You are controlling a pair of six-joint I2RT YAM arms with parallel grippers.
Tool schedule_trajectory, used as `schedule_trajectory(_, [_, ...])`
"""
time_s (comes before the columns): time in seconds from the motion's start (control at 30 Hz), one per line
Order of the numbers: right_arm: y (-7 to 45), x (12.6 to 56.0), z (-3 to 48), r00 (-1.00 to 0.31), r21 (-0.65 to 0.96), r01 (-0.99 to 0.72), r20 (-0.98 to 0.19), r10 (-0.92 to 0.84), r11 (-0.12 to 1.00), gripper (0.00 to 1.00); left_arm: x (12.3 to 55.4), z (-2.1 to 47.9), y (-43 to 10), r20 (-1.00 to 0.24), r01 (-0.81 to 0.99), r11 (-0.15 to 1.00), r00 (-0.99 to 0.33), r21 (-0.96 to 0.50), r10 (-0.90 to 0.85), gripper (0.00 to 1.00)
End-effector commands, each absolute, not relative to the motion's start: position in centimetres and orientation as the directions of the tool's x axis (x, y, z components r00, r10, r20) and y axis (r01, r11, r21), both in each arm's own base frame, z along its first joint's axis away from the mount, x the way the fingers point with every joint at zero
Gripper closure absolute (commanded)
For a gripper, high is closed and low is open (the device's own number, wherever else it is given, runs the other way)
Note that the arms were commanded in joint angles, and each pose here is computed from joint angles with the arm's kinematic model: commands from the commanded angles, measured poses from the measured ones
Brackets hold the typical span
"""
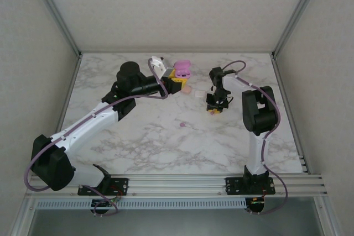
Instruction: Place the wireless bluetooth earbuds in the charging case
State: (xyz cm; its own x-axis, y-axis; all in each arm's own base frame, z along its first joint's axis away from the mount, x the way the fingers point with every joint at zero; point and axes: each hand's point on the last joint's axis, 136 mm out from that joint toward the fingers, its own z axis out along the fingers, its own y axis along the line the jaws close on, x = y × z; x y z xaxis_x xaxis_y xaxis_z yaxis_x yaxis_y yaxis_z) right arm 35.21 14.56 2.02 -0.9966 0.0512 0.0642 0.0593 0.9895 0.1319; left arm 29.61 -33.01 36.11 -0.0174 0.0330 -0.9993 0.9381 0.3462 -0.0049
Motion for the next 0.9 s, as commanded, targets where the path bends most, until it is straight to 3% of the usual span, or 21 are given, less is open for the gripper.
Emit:
schedule_trajectory(0.0, [14.1,34.8,1.3,-0.995,0.086,0.043,0.09,0.035,0.995,0.77,29.5,37.0,-32.6,-1.0,0.937,0.35,-0.002,0.005,0.018,0.77])
schedule_trajectory(0.5, [14.0,34.7,0.4,-0.995,0.076,0.017,0.103,0.009,0.997,0.79,29.7,36.8,-32.8,-1.0,0.937,0.35,-0.008,0.0,0.021,0.77])
schedule_trajectory(0.87, [15.2,34.9,2.9,-0.998,0.153,0.006,0.059,-0.003,0.988,0.82,29.7,36.5,-32.7,-1.0,0.935,0.356,-0.013,-0.003,0.027,0.77])
